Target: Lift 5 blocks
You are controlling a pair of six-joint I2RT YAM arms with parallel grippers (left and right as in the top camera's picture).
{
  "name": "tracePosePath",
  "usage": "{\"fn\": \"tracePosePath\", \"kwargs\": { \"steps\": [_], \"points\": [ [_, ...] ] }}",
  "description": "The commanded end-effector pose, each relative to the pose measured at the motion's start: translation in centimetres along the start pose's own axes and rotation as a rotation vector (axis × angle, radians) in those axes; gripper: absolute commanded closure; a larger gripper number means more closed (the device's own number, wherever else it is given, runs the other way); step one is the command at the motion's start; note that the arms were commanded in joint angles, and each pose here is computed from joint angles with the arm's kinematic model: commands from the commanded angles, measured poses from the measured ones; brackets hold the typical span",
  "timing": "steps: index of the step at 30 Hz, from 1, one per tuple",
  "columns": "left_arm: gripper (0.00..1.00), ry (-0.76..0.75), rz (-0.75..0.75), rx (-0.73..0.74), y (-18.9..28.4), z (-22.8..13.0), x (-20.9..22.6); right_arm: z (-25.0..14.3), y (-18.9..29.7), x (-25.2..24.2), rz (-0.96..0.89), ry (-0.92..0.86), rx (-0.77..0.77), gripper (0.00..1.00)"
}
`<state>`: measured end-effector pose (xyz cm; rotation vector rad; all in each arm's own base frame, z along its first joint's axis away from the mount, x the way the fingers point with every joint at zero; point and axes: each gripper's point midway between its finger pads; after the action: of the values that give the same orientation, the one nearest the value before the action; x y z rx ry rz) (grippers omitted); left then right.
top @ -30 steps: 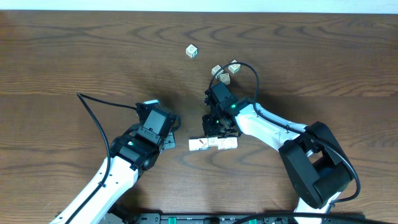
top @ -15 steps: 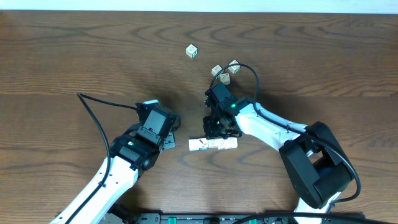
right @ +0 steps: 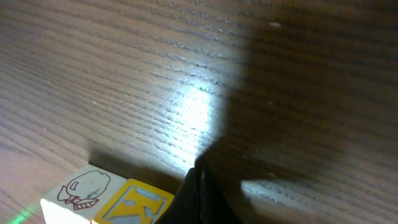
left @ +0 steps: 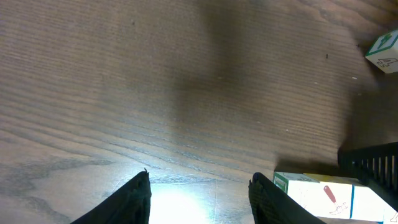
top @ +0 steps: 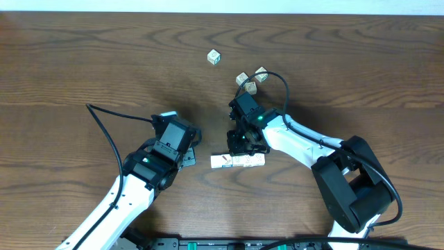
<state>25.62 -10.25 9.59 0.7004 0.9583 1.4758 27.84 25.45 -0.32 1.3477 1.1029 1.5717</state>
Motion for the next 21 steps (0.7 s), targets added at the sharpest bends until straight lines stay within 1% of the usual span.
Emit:
{"fn": "tracePosePath", "kwargs": {
  "steps": [1,16,21],
  "points": [
    [0.48,-0.011,0.021,-0.008,0.0,0.0,0.6,-0.7,-0.2,0.0,-0.024,-0.007,0.014,0.99],
    [0.48,-0.011,0.021,-0.008,0.0,0.0,0.6,-0.9,-0.2,-0.1,-0.029,-0.009,0.021,0.99],
    [0.48,-0.011,0.021,-0.007,0.0,0.0,0.6,0.6,-0.2,-0.4,-0.047,0.011,-0.045,0.99]
  ]
}}
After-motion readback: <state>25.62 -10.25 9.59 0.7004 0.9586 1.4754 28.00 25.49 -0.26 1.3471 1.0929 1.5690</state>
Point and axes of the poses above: each gripper's point midway between its finger pads, its own y axis back along the fingers, its own x axis along the line the jaws close on, z = x × y, and after that the axes turned 2 degrees about -y, right-handed
